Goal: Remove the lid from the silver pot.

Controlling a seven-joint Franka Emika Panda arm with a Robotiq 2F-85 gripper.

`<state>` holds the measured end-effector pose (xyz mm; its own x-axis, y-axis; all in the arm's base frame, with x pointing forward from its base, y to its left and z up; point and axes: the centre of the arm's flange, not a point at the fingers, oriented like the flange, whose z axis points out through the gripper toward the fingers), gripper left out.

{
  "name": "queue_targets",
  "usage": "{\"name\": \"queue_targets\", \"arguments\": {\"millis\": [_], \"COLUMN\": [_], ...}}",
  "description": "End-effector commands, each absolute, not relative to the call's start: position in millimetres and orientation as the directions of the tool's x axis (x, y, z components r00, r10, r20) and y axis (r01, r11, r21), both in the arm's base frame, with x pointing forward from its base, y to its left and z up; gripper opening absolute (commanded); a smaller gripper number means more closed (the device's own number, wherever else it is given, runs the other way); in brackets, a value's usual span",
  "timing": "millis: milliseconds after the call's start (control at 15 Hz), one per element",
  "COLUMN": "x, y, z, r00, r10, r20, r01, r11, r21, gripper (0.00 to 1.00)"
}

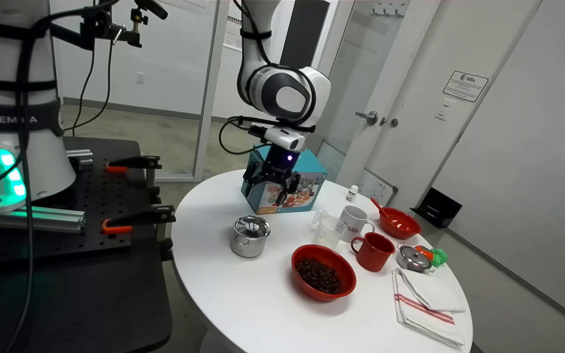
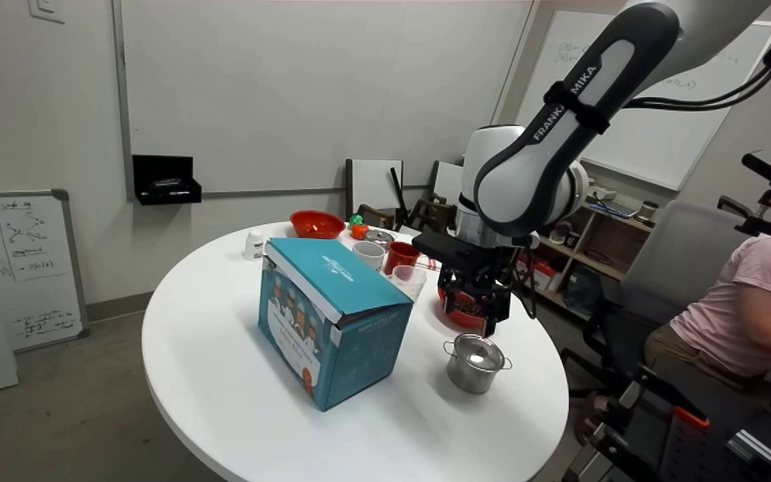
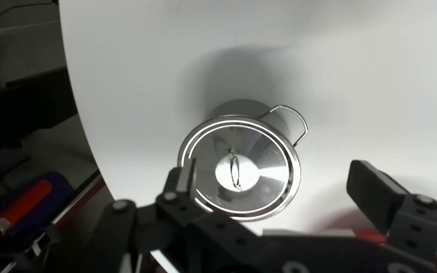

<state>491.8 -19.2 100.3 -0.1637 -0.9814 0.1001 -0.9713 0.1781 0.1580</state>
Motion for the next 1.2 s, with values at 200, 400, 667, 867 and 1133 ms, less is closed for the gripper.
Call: {"name": "queue_targets", "arguments": {"millis": [200,400,667,867,1133], "x": [500,504,500,497,494], "y": [-31,-41,-52,-53,-47], "z": [75,62,53,56,57], "r00": [-0.198,-0.207,-0.196,-0.19,-0.197], "r10": [-0.973,-0.969,-0.97,-0.974,-0.976], "r20": [0.119,0.138,0.146,0.127,0.091], "r01": [-0.968,-0.965,-0.967,-0.972,-0.978], "r11": [0.213,0.225,0.215,0.204,0.202], "r21": [0.13,0.134,0.136,0.114,0.057], "gripper": [1.0,1.0,1.0,1.0,1.0]}}
